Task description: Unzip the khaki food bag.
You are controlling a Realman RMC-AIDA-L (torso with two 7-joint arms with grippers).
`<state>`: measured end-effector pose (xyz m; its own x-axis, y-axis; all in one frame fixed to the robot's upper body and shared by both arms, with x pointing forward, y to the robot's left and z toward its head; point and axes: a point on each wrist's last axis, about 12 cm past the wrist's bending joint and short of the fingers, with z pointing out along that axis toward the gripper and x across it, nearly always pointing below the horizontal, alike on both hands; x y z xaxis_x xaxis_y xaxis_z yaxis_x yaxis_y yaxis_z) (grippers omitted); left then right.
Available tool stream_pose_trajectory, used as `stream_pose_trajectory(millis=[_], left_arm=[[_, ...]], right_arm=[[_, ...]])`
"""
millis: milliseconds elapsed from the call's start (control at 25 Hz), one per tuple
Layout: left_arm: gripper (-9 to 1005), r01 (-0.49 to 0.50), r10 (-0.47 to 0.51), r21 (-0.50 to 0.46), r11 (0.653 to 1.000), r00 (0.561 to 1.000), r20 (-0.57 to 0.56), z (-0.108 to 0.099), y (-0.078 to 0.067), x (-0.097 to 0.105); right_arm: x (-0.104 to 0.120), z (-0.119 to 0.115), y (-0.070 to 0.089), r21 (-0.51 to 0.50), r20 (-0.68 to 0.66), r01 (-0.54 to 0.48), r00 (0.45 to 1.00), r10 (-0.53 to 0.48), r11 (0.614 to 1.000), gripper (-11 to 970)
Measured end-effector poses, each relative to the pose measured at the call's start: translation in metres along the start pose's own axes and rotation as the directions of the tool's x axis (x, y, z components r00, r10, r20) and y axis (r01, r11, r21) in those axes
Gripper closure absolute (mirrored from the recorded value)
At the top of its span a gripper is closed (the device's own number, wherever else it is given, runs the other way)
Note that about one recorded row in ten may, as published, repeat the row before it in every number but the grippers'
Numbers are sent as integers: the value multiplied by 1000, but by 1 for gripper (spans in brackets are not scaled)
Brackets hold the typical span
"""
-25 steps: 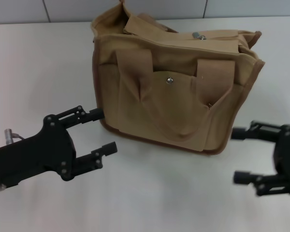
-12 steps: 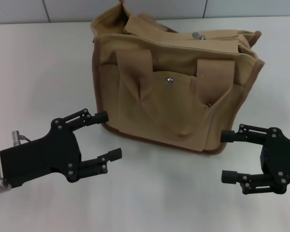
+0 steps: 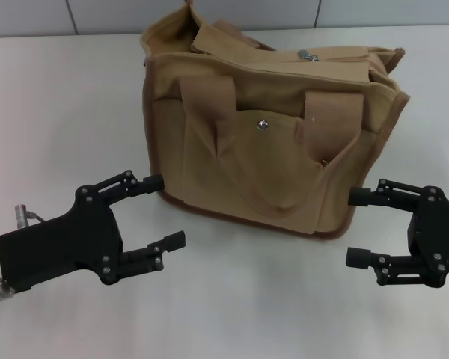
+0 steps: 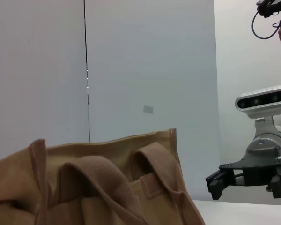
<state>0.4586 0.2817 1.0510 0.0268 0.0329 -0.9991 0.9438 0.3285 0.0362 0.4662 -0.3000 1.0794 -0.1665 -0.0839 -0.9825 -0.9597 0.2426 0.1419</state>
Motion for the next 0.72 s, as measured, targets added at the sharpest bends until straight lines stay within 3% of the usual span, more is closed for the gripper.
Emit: stream_pose_trajectory(millis=[720], left_arm=[[210, -17, 17, -2, 1000, 1000, 6, 1, -2, 1]], right_arm=[[2, 2, -1, 10, 0, 4, 1000, -4, 1000, 116]])
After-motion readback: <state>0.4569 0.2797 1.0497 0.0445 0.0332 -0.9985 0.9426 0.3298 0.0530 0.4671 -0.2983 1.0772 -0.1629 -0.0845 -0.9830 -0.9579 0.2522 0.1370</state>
